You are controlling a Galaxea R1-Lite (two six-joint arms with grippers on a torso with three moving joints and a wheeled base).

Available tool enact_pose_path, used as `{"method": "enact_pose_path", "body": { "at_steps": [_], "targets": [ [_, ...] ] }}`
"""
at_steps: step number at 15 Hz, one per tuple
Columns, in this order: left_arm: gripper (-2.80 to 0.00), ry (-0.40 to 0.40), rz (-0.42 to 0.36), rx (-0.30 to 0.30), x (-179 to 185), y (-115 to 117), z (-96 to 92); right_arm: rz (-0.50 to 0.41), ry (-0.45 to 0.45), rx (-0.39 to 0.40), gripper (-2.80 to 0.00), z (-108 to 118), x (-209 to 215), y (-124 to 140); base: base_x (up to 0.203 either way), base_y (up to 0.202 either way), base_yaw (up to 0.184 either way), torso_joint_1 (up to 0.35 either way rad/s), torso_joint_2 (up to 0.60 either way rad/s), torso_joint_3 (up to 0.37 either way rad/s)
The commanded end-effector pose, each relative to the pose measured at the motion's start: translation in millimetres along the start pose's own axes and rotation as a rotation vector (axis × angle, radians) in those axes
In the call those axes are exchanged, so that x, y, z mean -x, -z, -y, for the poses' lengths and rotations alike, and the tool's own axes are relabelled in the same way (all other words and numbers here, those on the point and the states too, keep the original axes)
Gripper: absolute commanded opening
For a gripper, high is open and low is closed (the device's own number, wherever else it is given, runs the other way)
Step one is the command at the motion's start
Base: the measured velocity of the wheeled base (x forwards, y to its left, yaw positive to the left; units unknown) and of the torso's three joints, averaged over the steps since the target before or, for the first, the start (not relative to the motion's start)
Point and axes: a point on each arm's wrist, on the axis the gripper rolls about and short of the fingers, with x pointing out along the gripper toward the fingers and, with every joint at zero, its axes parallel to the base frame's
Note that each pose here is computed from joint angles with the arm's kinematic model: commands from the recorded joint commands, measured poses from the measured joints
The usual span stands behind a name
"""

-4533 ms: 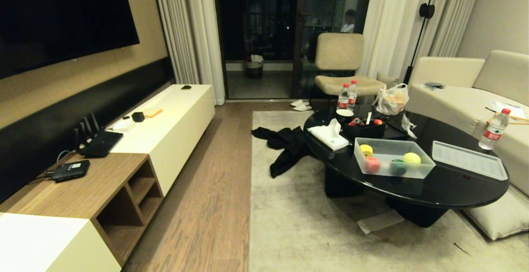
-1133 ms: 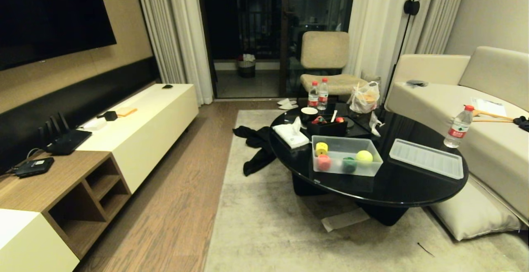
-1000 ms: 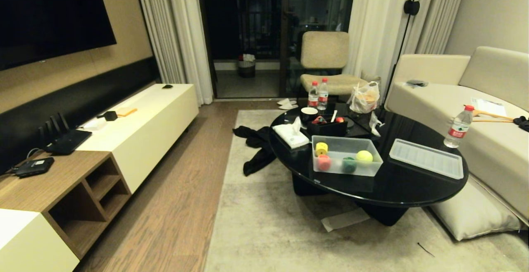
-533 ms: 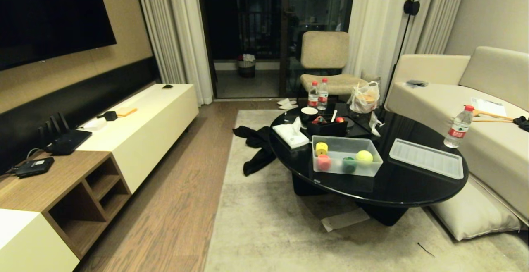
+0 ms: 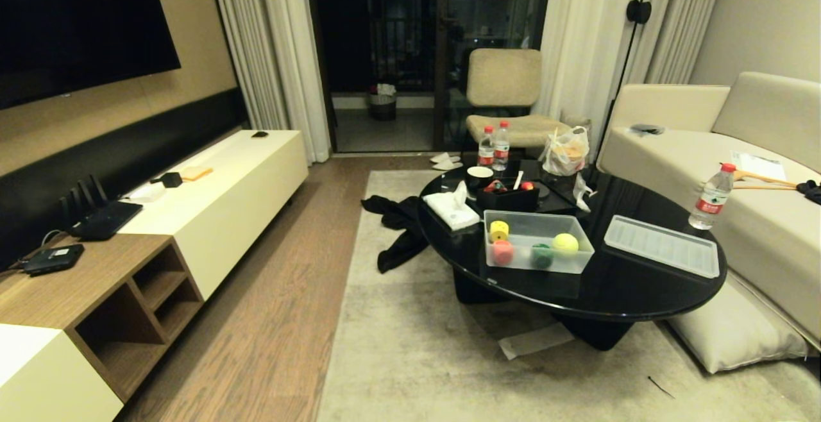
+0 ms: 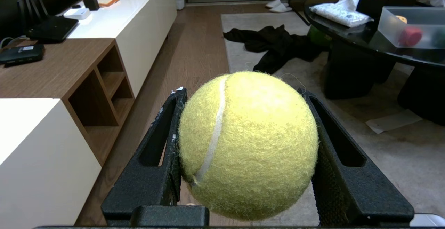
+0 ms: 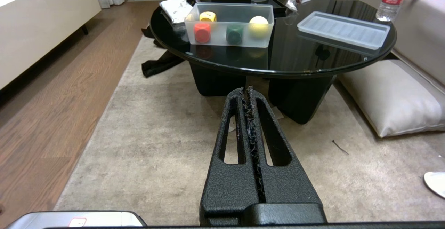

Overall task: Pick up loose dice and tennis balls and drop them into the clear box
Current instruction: Put the ball in the box

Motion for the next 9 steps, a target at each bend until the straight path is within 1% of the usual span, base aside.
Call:
{"method": "enact_pose_path", "body": {
  "at_steps": [1, 9],
  "targets": [
    [-2.8, 0.0, -0.002, 0.001, -0.2, 0.4, 0.0, -0.001, -0.001, 0.001, -2.8, 0.0, -0.1, 0.1, 0.0, 0.0, 0.0, 0.0, 0.0, 0.0],
    [-2.8, 0.0, -0.002, 0.001, -0.2, 0.4, 0.0, -0.003, -0.001, 0.002, -2.8, 0.0, -0.2, 0.4, 0.0, 0.0, 0.0, 0.0, 0.0, 0.0]
  ]
}}
